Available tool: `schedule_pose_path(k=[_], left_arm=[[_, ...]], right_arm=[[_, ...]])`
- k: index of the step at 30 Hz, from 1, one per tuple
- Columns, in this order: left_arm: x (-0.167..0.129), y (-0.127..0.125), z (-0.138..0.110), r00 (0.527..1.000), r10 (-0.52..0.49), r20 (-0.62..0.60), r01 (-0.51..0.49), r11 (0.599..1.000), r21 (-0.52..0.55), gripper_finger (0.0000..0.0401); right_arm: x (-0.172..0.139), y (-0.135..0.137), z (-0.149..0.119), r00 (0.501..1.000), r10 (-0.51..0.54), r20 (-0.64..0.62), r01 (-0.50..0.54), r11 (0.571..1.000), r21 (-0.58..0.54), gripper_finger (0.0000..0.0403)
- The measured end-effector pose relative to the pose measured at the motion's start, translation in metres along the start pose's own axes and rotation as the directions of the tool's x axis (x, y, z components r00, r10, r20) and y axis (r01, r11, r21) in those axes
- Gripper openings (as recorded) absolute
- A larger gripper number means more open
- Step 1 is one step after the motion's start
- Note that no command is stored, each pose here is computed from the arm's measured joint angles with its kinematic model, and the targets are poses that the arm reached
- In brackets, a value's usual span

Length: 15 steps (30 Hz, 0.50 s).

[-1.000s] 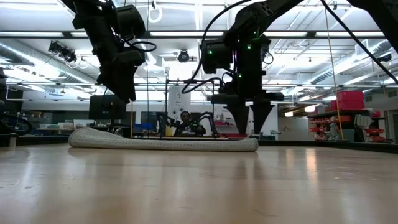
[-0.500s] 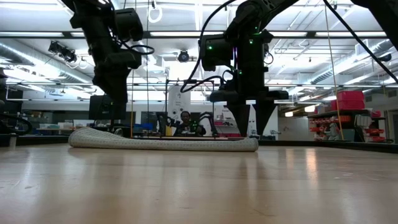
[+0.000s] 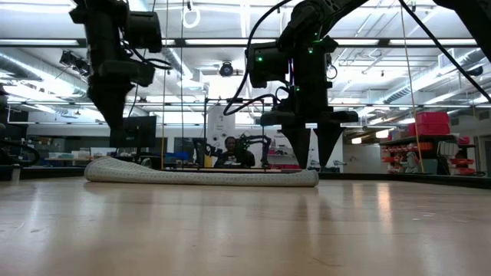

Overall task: Fold microfiber towels
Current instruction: Fold the gray microfiber towel

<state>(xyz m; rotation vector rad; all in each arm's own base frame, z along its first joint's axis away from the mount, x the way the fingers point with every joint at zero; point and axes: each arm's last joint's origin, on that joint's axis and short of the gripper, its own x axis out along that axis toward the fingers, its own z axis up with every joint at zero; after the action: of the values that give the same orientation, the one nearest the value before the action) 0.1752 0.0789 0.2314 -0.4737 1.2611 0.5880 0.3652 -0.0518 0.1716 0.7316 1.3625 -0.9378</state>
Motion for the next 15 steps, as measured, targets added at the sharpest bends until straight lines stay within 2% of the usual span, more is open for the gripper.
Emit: schedule_pose_path(k=[6, 13, 15], left_arm=[[-0.008, 0.005, -0.014, 1.000, 0.004, -0.011, -0.004, 1.000, 0.002, 0.0206], [0.018, 0.010, -0.042, 0.994, 0.003, -0.110, -0.006, 1.000, -0.025, 0.0193], [0.021, 0.010, -0.043, 0.993, -0.022, -0.115, 0.018, 0.999, -0.043, 0.0187]], right_arm=[[0.000, 0.000, 0.000, 1.000, -0.008, 0.010, 0.008, 1.000, -0.001, 0.0230], [0.000, 0.000, -0.001, 1.000, -0.016, 0.019, 0.016, 1.000, -0.005, 0.0218], [0.000, 0.001, -0.002, 1.000, -0.018, 0.019, 0.019, 1.000, -0.008, 0.0214]])
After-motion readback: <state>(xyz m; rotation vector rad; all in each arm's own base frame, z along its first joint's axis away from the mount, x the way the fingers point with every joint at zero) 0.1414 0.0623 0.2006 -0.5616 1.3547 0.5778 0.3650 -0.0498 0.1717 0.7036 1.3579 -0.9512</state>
